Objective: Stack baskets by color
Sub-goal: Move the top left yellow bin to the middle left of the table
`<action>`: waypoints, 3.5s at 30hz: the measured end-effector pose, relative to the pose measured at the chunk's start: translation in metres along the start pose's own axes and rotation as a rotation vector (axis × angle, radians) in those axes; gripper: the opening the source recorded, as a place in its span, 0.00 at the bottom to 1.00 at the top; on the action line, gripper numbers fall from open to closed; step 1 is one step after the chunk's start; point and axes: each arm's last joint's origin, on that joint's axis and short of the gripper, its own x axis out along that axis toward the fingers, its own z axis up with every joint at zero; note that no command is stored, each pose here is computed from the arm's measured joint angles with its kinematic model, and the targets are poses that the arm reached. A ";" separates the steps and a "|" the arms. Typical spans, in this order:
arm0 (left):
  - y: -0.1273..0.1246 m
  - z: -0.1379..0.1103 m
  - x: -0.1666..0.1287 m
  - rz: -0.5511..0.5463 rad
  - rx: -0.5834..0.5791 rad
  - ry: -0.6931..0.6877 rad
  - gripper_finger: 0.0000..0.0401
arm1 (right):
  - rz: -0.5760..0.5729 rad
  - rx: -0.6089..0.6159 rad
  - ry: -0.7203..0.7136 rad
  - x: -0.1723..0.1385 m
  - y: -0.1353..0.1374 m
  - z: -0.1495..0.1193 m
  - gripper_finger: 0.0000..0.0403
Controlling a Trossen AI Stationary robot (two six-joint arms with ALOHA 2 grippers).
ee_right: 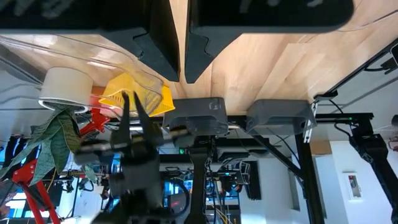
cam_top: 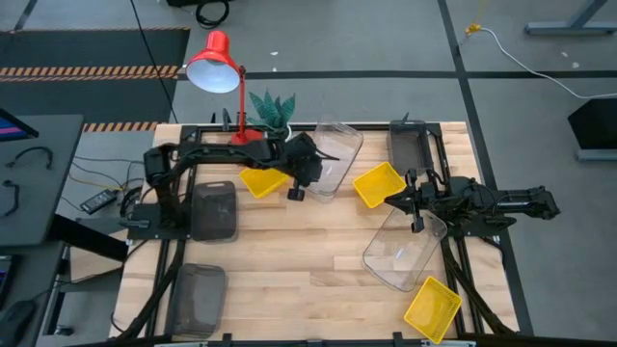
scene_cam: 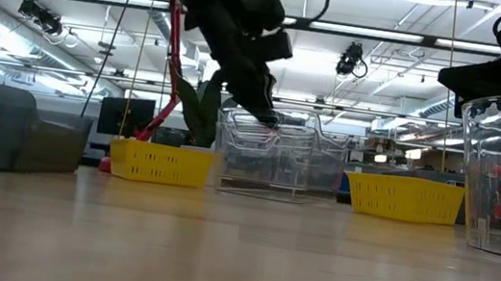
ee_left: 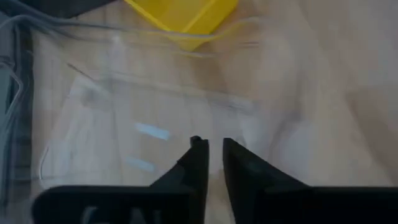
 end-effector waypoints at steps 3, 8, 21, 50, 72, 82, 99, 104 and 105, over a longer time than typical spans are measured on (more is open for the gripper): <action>0.003 0.004 0.002 0.078 0.008 -0.009 0.06 | 0.000 0.000 0.000 0.000 0.000 0.000 0.07; 0.015 0.035 -0.035 0.202 0.019 -0.097 0.02 | 0.000 0.000 -0.003 0.000 0.000 0.000 0.07; -0.075 0.075 -0.114 -0.040 0.117 -0.043 0.03 | 0.000 0.000 -0.014 0.000 0.000 0.001 0.07; -0.174 -0.060 -0.079 0.282 -0.295 0.401 0.37 | 0.000 0.000 -0.045 0.000 0.000 0.004 0.07; -0.118 -0.113 -0.047 0.119 0.011 0.445 0.16 | 0.000 0.000 -0.052 0.000 0.000 0.005 0.07; -0.128 -0.046 -0.074 0.115 -0.234 0.336 0.03 | 0.000 0.000 -0.052 0.000 0.000 0.005 0.07; -0.241 0.026 -0.060 -0.143 -0.569 0.132 0.01 | 0.000 0.000 -0.049 0.000 0.000 0.005 0.07; -0.258 0.036 -0.026 -0.113 -0.511 0.241 0.02 | 0.000 0.000 -0.052 0.000 0.000 0.005 0.07; -0.260 0.037 -0.020 -0.103 -0.496 0.274 0.02 | 0.000 0.000 -0.051 0.000 0.000 0.005 0.07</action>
